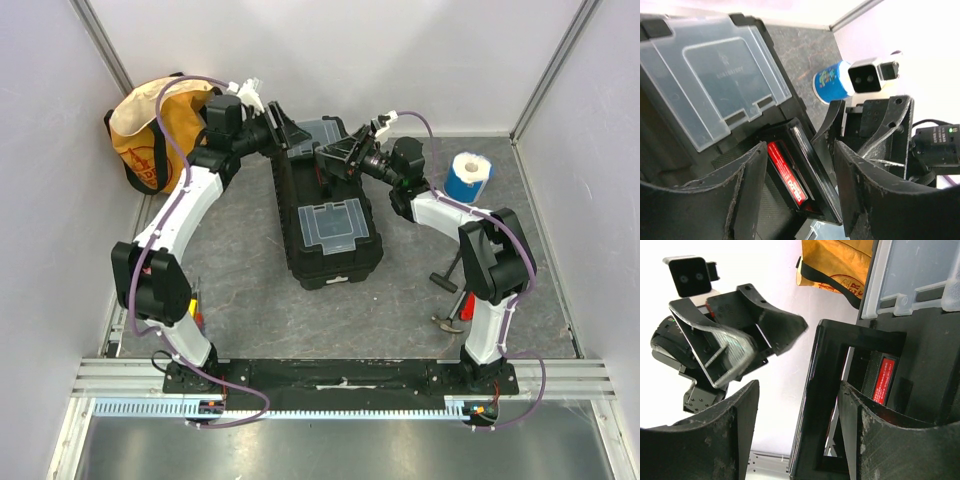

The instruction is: Pack the tool kit

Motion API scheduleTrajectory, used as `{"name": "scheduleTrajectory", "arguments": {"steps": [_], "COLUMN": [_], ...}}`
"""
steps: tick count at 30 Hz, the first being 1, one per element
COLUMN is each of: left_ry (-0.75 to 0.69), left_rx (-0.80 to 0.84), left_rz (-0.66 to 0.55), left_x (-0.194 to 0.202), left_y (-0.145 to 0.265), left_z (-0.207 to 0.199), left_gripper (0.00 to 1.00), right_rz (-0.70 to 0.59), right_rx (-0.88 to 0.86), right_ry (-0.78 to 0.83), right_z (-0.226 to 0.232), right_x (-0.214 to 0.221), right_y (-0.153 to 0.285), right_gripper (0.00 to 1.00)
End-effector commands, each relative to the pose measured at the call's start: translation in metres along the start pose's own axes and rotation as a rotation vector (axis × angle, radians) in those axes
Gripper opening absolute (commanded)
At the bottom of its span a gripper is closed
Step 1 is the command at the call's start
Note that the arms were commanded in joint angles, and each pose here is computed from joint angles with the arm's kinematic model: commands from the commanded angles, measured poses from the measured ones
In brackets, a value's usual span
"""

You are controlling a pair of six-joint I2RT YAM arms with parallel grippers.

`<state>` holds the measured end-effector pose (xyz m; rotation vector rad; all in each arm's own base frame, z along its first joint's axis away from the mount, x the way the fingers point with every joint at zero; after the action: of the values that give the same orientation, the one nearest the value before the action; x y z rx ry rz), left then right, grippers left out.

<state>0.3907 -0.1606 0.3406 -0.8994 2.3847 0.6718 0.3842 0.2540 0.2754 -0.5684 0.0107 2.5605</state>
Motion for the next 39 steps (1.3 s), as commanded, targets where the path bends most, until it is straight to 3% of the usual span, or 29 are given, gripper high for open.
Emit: {"name": "scheduleTrajectory", "arguments": {"steps": [1,11,16,19,24,32,39], "left_ry": [0.057,0.047,0.076,0.079,0.088,0.079,0.095], "left_rx": [0.022,0.029,0.011,0.002,-0.008,0.007,-0.006], "left_rz": [0.128,0.250,0.273,0.267,0.251,0.198,0.209], "left_x": [0.022,0.051,0.057,0.057,0.056,0.050,0.052], "left_y": [-0.009,-0.012,-0.019,-0.020,-0.018,-0.010,-0.012], "left_z": [0.005,0.010,0.017,0.018,0.016,0.007,0.010], "left_gripper": [0.63,0.77,0.79,0.80,0.80,0.80,0.80], "right_rz": [0.004,0.035,0.079,0.051,0.069,0.162,0.228], "right_rx": [-0.191,-0.071,0.211,0.279,0.241,-0.054,-0.079], "right_ry": [0.107,0.227,0.369,0.406,0.393,0.312,0.325], "right_z": [0.029,0.039,0.044,0.050,0.057,0.077,0.080], "right_x": [-0.001,-0.004,-0.005,-0.007,-0.006,0.011,0.023], "right_y": [0.002,0.000,0.001,0.008,0.011,0.014,0.025], "right_gripper": [0.68,0.69,0.71,0.71,0.71,0.68,0.67]}}
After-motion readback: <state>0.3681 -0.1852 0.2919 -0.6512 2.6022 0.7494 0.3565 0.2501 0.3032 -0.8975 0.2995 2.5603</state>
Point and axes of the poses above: each gripper's point midway between its finger pads, its own y axis back along the fingers, its own z axis along the line the jaws close on, x = y × z, the point moved 10 cm from there along y, back along the fingers, and after that the axes turned 8 degrees about y, right-handed, at the moved point
